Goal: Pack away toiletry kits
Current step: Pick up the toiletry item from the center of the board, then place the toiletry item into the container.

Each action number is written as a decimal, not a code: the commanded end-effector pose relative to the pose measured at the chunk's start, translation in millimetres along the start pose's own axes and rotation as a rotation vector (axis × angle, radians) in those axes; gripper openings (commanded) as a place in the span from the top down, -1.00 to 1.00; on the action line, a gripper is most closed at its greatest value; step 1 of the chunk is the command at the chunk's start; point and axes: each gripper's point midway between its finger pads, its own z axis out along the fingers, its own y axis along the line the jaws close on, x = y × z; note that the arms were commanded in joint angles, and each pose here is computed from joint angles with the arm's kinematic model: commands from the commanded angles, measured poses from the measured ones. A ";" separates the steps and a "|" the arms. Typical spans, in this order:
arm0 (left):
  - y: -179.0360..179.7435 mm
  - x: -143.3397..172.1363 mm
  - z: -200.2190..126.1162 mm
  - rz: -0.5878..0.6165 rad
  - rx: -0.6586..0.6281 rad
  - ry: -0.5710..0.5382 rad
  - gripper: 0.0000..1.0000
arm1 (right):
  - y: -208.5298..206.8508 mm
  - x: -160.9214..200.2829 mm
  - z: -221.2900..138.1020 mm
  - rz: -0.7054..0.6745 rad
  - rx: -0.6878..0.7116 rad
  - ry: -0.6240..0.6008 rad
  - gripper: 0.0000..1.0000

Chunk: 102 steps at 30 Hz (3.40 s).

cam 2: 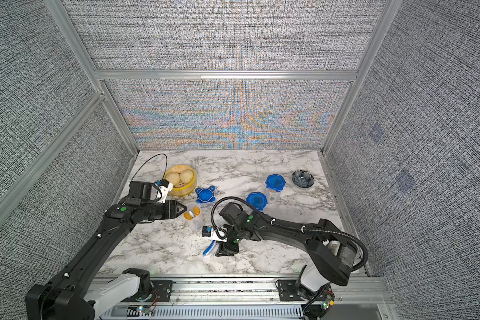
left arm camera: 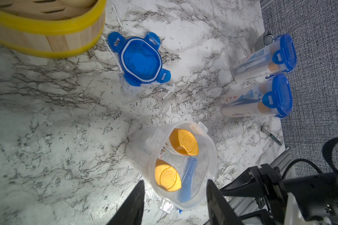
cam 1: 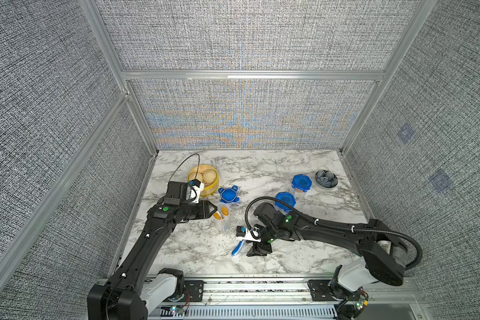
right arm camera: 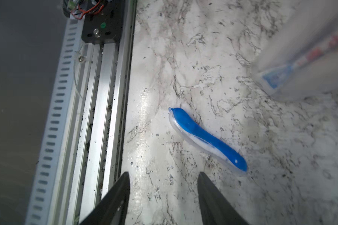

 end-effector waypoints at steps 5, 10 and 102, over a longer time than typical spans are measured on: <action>-1.7 -2.0 -0.2 0.007 0.010 -0.009 -0.01 | -17.8 -23.4 16.1 -0.368 -0.001 0.005 -0.19; 1.4 1.6 -3.4 0.004 -0.012 -0.012 -0.01 | -10.7 -23.1 34.2 -0.469 -0.066 0.043 -0.27; 38.0 -0.1 -26.0 -0.073 -0.207 -0.105 -0.01 | -130.6 -170.0 -40.7 0.274 0.084 -0.896 0.07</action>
